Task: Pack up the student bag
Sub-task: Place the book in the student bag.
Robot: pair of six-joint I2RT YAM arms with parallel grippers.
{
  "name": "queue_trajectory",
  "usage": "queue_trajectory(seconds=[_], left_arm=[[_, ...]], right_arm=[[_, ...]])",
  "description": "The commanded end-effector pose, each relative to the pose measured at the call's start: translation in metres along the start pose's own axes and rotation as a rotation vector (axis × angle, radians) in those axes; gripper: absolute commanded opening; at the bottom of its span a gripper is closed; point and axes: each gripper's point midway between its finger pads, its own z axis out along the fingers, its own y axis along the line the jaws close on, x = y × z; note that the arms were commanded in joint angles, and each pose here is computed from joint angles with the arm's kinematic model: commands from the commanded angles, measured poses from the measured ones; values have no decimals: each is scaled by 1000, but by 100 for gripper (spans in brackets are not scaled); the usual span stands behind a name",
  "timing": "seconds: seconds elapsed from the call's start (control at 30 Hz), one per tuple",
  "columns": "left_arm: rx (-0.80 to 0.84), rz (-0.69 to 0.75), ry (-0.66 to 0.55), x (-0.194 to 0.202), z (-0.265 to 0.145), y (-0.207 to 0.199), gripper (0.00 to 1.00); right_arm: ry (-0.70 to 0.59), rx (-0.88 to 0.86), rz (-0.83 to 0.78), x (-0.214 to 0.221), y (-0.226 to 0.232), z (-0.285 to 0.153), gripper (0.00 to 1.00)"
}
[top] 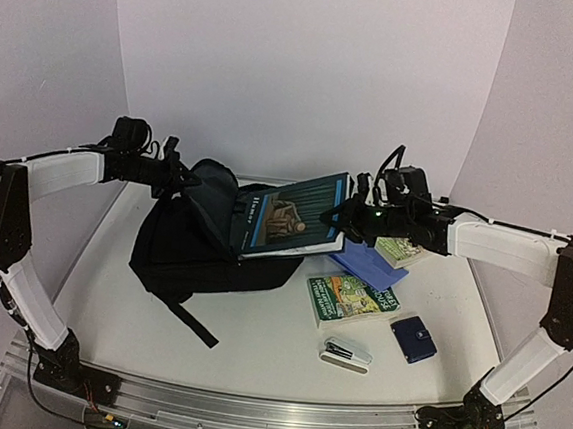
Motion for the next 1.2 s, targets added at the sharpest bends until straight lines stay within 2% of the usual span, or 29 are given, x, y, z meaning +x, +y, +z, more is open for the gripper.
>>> queue_trajectory(seconds=[0.0,0.37,0.57,1.17], left_arm=[[196,170,-52,-8,-33,-73,0],[282,223,-26,-5,-44,-99,0],[309,228,-6,-5,-42,-108,0],[341,237,35,-6,-34,-118,0]], right_arm=[[-17,-64,3,-14,21,3,12],[78,-165,56,-8,40,18,14],[84,-182,68,-11,46,30,14],[207,-336,109,19,81,95,14]])
